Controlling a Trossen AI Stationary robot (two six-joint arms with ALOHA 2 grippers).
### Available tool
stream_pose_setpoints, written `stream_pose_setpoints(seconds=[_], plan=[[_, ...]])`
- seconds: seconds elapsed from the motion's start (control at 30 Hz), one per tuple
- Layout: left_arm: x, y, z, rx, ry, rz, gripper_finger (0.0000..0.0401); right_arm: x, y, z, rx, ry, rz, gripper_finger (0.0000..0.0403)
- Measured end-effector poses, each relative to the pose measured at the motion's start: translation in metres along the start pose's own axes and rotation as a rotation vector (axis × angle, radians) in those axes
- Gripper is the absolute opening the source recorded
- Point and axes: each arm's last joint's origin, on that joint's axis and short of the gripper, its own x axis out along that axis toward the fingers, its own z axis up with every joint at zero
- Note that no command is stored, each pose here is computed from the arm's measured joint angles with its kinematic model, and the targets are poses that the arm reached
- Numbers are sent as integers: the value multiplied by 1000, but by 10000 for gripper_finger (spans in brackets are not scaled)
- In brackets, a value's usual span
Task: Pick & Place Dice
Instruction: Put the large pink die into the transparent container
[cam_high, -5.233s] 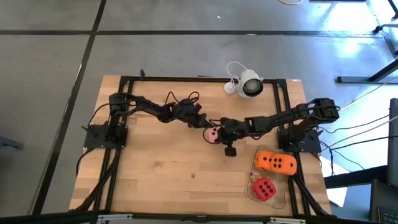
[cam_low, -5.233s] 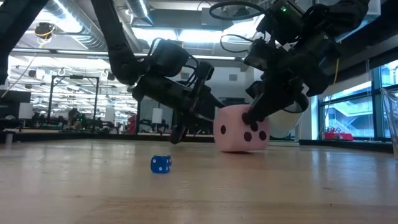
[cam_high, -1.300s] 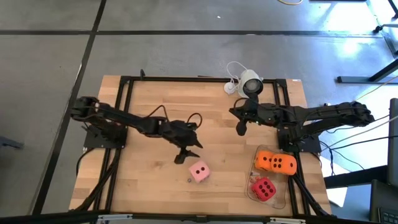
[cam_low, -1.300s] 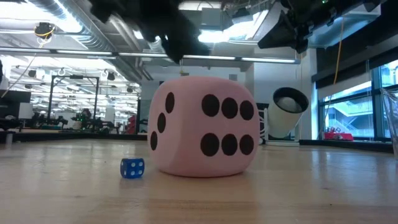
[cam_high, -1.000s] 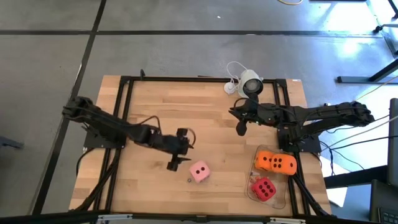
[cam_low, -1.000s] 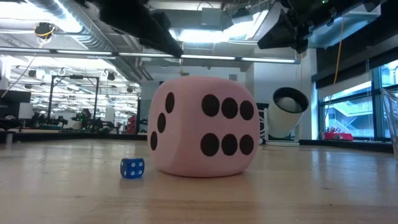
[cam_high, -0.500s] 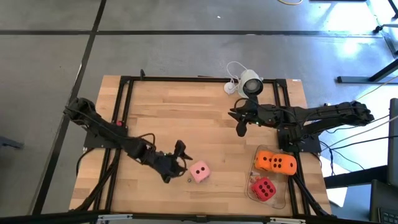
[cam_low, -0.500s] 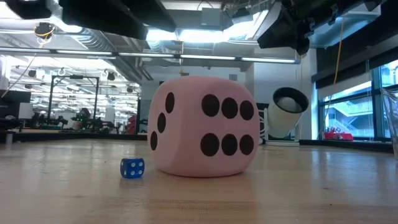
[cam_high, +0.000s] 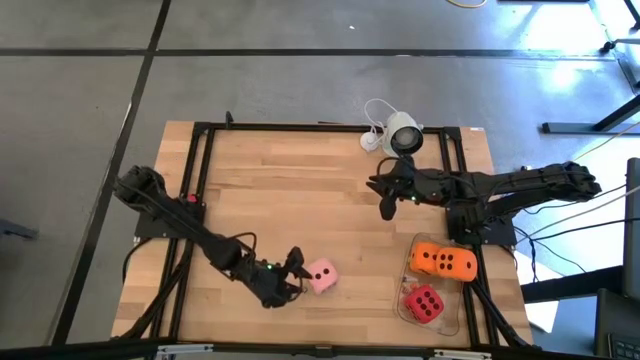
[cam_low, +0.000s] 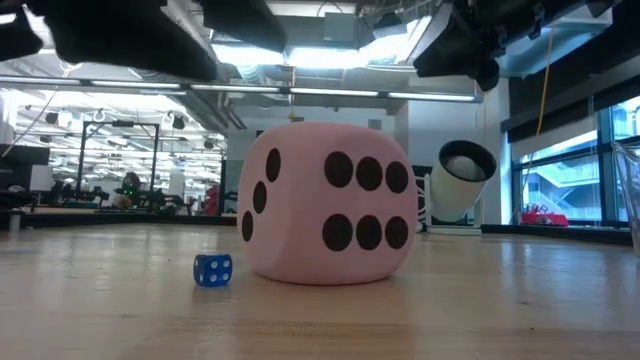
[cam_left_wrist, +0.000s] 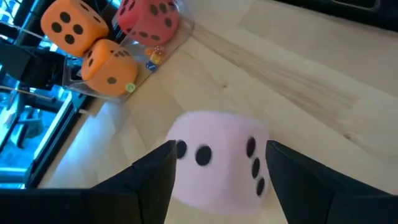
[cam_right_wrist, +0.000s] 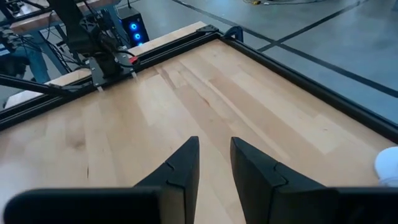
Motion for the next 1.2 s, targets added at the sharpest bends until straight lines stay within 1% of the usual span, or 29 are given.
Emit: stream_pose_setpoints(seconds=[0.1, 0.23, 0.4, 0.5, 0.57, 0.63, 0.83, 1.0, 1.13, 1.2], plan=[[5, 3, 9, -6, 5, 4, 239, 2, 1, -1, -3, 10, 6, 94], [16, 2, 17, 30, 43, -16, 238, 7, 2, -4, -12, 31, 3, 94], [33, -7, 8, 55, 139, -49, 243, 14, 4, -10, -29, 60, -3, 94], [37, -10, 6, 51, 163, -7, 246, 18, 6, -13, -40, 79, -7, 94], [36, -9, 8, 48, 164, 31, 246, 21, 6, -16, -46, 91, -12, 94], [35, -8, 10, 45, 162, 43, 245, 24, 7, -18, -52, 104, -17, 94], [35, -9, 10, 33, 144, 11, 240, 32, 8, -23, -64, 129, -28, 94], [37, -7, 9, 17, 142, 6, 239, 34, 9, -24, -64, 128, -28, 94], [45, -7, 2, 2, 161, 1, 238, 34, 9, -24, -64, 127, -28, 94], [51, -8, -2, -2, 162, -24, 237, 34, 9, -24, -63, 125, -28, 94]])
